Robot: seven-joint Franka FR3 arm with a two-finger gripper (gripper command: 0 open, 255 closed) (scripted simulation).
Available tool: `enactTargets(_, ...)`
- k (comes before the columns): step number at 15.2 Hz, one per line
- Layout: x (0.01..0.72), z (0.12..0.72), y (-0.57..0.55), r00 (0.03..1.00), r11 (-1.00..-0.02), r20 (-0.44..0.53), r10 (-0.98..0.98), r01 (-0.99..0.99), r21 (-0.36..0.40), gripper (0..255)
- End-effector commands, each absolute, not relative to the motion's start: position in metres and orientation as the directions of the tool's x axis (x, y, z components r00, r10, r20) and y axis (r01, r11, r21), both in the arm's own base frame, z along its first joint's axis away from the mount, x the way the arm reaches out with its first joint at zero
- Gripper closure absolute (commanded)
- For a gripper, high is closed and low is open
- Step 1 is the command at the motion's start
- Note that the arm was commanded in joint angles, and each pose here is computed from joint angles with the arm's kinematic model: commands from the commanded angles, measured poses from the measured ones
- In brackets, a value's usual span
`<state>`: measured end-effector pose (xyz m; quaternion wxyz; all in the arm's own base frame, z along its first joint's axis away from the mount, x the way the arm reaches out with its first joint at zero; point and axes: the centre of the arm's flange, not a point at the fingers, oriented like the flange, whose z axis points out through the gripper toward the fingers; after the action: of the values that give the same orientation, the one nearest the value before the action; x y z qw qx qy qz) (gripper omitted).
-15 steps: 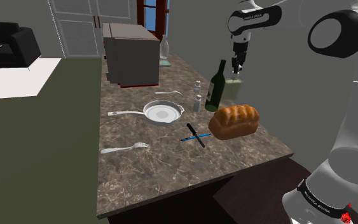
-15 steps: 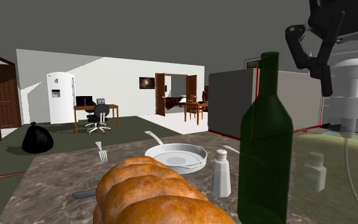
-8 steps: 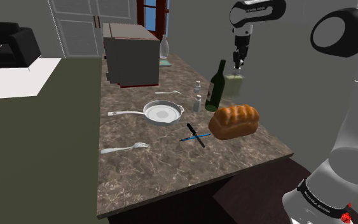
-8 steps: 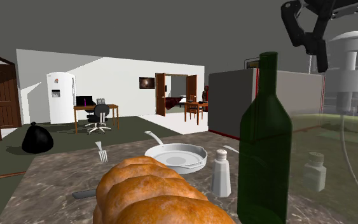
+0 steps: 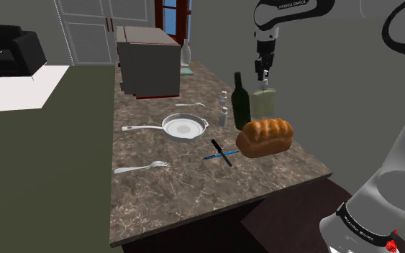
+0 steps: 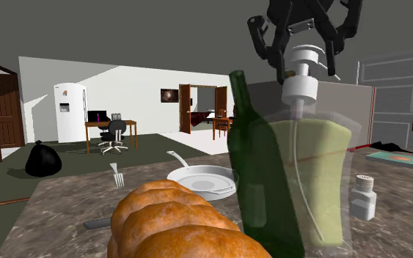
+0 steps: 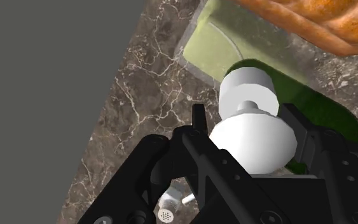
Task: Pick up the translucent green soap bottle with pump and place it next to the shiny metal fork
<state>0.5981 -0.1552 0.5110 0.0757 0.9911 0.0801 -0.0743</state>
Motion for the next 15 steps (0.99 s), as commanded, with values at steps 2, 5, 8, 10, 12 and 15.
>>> enactTargets(2,0.59,0.51,-0.117,0.976,-0.976,-0.159,0.146,0.169,0.139,255)
enactTargets(5,0.582,0.51,-0.078,0.976,-0.976,-0.159,0.146,0.169,0.139,255)
enactTargets(8,0.574,0.51,-0.04,0.976,-0.976,-0.159,0.146,0.169,0.139,255)
enactTargets(10,0.569,0.51,-0.014,0.976,-0.976,-0.159,0.146,0.169,0.139,255)
enactTargets(12,0.563,0.51,0.012,0.976,-0.976,-0.159,0.146,0.169,0.139,255)
enactTargets(15,0.555,0.51,0.051,0.976,-0.976,-0.159,0.146,0.169,0.139,255)
